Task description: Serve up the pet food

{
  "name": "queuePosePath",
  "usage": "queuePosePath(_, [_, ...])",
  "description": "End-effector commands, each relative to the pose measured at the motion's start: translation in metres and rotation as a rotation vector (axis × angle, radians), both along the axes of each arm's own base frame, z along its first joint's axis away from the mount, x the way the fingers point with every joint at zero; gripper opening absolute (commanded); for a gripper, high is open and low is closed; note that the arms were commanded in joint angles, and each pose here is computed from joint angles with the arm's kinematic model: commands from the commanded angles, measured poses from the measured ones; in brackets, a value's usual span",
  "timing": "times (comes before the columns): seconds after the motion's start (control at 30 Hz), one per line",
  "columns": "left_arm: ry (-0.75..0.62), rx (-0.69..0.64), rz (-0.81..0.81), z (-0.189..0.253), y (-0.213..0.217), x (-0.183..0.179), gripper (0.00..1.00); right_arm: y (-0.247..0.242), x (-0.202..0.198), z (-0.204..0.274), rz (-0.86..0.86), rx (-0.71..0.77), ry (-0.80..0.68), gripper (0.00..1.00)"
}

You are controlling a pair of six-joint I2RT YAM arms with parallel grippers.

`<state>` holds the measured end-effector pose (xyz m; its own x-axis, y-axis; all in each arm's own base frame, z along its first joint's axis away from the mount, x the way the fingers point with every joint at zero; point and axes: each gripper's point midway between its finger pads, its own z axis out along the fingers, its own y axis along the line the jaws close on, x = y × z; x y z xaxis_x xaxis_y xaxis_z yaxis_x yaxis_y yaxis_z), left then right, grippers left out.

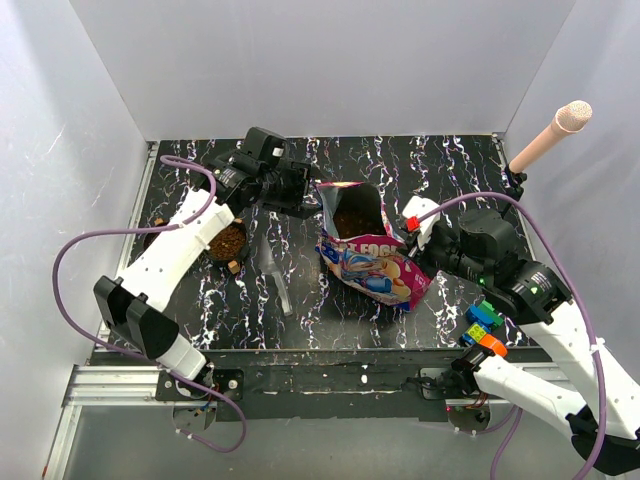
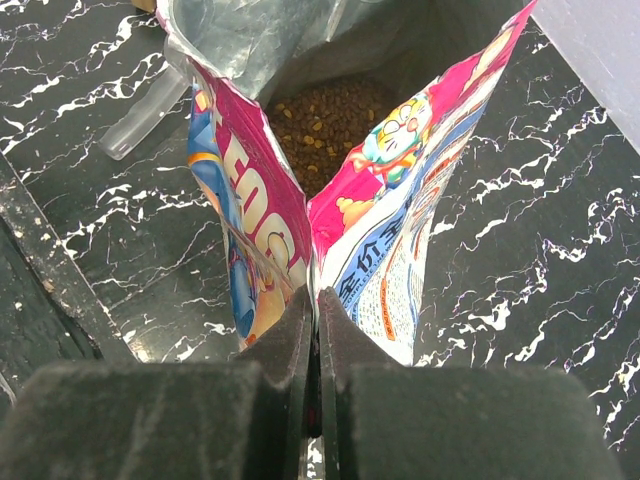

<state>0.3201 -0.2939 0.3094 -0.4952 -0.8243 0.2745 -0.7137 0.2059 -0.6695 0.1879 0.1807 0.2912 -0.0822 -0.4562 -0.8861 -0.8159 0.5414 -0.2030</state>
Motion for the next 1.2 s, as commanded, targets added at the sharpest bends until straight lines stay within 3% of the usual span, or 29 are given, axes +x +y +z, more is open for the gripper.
queuePosePath(0.0, [-0.04,0.019,0.023,-0.006,-0.001,0.01,0.5,0.006,-0.002,0.047,0.029,0.098,-0.102,0.01])
queuePosePath(0.17, [-0.077,0.077,0.007,-0.018,0.001,0.019,0.26,0.002,-0.003,0.05,0.026,0.086,-0.121,0.01])
queuePosePath(0.23, [-0.086,0.103,0.012,-0.024,0.006,0.025,0.05,-0.001,-0.004,0.046,0.026,0.067,-0.12,0.01])
queuePosePath(0.27, [-0.081,0.11,0.023,-0.026,0.013,0.029,0.0,-0.003,-0.006,0.043,0.033,0.044,-0.117,0.01])
queuePosePath(0.53, [-0.135,0.223,0.22,0.005,0.093,0.063,0.0,-0.046,-0.034,0.003,0.014,-0.117,-0.073,0.01])
queuePosePath(0.83, [-0.073,0.11,0.17,0.009,0.078,0.057,0.0,-0.032,-0.043,0.011,0.034,-0.007,-0.023,0.01])
queuePosePath(0.87, [-0.064,0.098,0.167,0.008,0.076,0.055,0.0,-0.026,-0.04,0.015,0.04,0.007,-0.014,0.07])
queuePosePath(0.93, [-0.054,0.086,0.171,0.009,0.076,0.05,0.0,-0.015,-0.032,0.022,0.041,0.023,0.009,0.29])
queuePosePath(0.97, [-0.049,0.078,0.17,0.01,0.075,0.047,0.0,-0.009,-0.026,0.028,0.041,0.032,0.009,0.58])
queuePosePath(1.0, [-0.045,0.07,0.178,0.011,0.075,0.047,0.0,-0.003,-0.019,0.031,0.026,0.034,0.016,0.74])
queuePosePath(1.07, [-0.039,0.061,0.178,0.011,0.074,0.046,0.0,0.011,-0.009,0.037,0.035,0.022,0.013,0.81])
queuePosePath(1.17, [-0.02,0.057,0.174,0.009,0.073,0.044,0.0,0.033,0.006,0.04,0.039,-0.038,-0.002,0.83])
